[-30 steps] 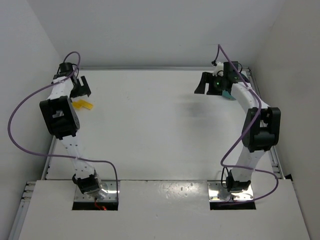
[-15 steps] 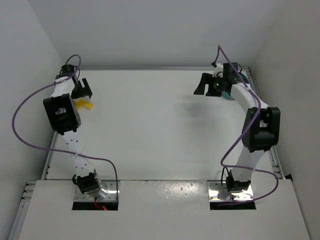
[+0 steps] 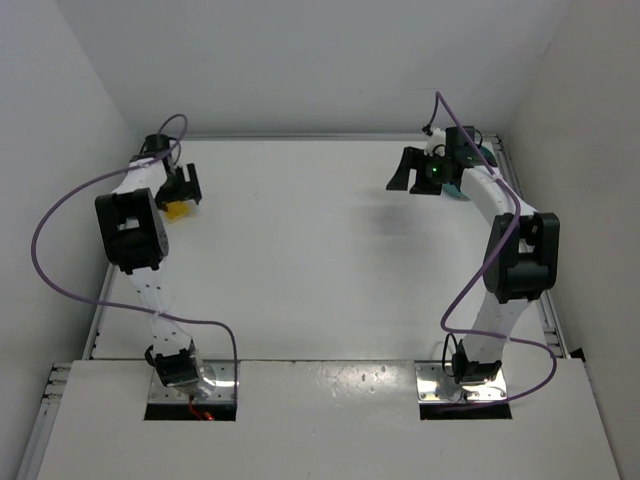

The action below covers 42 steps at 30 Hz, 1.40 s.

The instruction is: Sort the legos into containers by color

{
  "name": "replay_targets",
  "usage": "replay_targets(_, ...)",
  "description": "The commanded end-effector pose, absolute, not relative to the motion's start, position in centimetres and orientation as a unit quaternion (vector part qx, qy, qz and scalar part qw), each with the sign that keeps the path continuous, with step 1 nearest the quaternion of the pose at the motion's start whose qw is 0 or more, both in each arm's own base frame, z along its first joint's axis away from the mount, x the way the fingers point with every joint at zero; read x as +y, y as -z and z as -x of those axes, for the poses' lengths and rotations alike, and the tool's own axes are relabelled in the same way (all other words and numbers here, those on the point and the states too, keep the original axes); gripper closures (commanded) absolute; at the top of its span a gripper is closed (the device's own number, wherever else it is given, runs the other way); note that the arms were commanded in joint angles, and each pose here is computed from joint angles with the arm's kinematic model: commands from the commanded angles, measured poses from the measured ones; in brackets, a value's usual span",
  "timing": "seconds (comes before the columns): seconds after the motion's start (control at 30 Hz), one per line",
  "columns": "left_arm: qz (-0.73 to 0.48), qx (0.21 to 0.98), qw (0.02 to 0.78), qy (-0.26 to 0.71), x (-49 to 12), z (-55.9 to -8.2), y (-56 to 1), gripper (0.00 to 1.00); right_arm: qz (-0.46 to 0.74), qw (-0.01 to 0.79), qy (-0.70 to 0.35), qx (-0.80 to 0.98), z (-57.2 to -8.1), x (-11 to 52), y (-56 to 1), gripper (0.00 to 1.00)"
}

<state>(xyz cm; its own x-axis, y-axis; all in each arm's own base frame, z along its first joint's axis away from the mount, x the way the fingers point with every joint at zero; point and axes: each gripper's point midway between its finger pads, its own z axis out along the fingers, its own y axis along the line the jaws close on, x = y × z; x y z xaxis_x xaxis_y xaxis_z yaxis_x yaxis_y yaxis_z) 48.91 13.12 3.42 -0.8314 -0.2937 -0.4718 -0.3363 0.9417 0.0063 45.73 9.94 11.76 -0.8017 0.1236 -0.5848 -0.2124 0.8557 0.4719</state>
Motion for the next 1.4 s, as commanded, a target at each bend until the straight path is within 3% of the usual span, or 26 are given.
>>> replay_targets(0.0, 0.068, 0.983, 0.158, 0.066, 1.4, -45.1, -0.6, 0.10, 0.031, 0.331, -0.286, 0.899, -46.8, 10.7, -13.2, 0.21)
replay_targets(0.13, -0.010, 0.985, 0.134, 0.107, -5.9, -42.1, -0.5, 0.16, 0.025, 0.325, -0.287, 0.901, -46.7, 10.7, -13.2, 0.21)
replay_targets(0.43, -0.207, 0.957, 0.125, 0.161, -20.6, -35.2, -2.8, 0.16, 0.045, 0.312, -0.316, 0.895, -45.3, 11.6, -13.8, 0.22)
replay_targets(0.77, -0.361, 0.835, 0.261, 0.324, -26.8, -33.2, -14.9, 0.09, 0.127, 0.267, -0.438, 0.849, -39.9, 15.7, -12.6, 0.28)
replay_targets(0.9, -0.398, 0.777, 0.335, 0.354, -26.2, -32.3, -21.7, 0.09, 0.249, 0.273, -0.423, 0.828, -38.7, 17.0, -13.3, 0.28)
replay_targets(1.03, -0.336, 0.784, 0.382, 0.354, -23.1, -33.7, -25.3, 0.07, 0.393, 0.293, -0.371, 0.789, -37.9, 18.5, -13.5, 0.28)
replay_targets(1.37, -0.133, 0.777, 0.397, 0.469, -11.7, -36.7, -26.8, 0.06, 0.778, 0.321, -0.197, 0.503, -37.2, 24.5, -10.1, 0.28)
